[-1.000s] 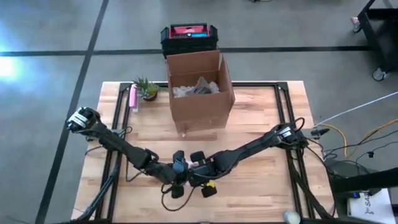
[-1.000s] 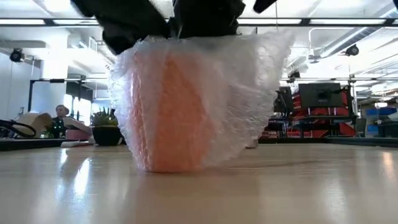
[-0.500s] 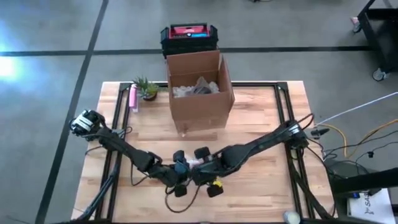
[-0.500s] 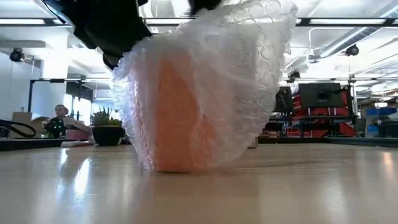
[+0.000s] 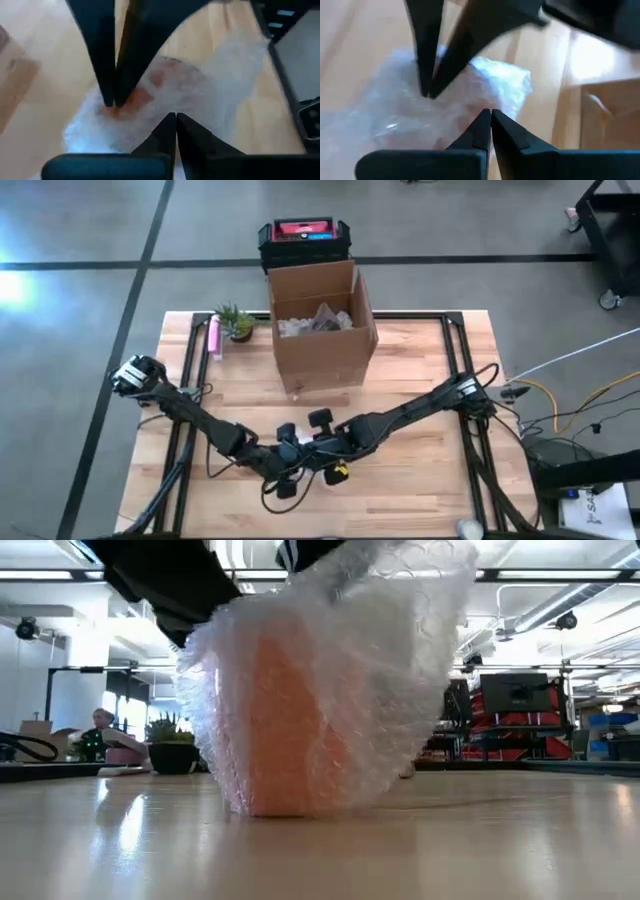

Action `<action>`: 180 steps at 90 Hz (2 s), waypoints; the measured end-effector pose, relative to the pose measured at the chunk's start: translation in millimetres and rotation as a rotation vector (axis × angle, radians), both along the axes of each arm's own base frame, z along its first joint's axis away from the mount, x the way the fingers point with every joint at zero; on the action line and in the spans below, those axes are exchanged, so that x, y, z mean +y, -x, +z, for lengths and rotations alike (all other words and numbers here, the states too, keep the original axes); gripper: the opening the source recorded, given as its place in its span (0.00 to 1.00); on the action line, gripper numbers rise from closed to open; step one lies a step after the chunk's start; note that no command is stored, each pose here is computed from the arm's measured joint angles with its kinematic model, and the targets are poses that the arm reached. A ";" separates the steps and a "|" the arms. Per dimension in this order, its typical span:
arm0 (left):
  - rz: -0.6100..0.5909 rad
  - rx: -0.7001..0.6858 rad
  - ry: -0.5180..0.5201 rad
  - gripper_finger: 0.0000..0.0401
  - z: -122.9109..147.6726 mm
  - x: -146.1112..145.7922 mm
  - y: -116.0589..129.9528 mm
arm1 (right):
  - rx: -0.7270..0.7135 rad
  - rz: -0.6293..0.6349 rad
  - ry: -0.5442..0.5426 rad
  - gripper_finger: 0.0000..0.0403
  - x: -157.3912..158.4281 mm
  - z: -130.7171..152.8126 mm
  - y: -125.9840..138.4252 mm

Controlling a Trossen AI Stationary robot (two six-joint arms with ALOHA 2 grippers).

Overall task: Wrap mug
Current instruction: Wrap the orange mug with transparent bubble wrap, then put the wrapped orange mug into the cardboard box

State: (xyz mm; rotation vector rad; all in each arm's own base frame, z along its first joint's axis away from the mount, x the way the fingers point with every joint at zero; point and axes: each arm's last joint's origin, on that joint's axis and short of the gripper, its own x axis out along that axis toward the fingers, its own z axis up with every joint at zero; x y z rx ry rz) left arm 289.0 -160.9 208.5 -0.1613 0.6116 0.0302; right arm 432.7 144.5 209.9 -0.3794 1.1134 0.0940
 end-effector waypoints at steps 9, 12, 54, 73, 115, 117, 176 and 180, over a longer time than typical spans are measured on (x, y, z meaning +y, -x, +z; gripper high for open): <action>0.010 -0.005 0.006 0.00 7.5 1.6 4.5 | 0.027 -0.035 -0.001 0.00 -3.7 -12.1 3.2; 0.010 -0.003 0.007 0.00 9.7 2.1 6.3 | 0.035 -0.043 -0.001 0.00 -4.3 -14.7 4.1; 0.042 0.029 0.020 0.00 16.3 7.1 15.2 | 0.015 0.005 -0.147 0.00 6.5 -47.2 -3.0; 0.059 0.022 0.029 0.00 12.0 8.3 16.2 | -0.003 0.020 -0.158 0.00 9.5 -23.9 -3.4; 0.054 -0.003 0.038 0.00 13.1 7.6 15.0 | 0.007 0.047 -0.239 0.01 13.3 33.3 -1.7; 0.055 -0.003 0.038 0.00 13.1 7.6 15.0 | 0.014 0.054 -0.254 0.01 13.8 33.1 -1.5; 0.046 0.056 0.022 0.00 8.5 9.0 18.4 | 0.145 -0.022 -0.269 0.65 32.9 -35.3 -10.1; 0.046 0.056 0.023 0.00 8.5 9.0 18.4 | 0.156 -0.026 -0.262 0.64 32.8 -42.1 -11.5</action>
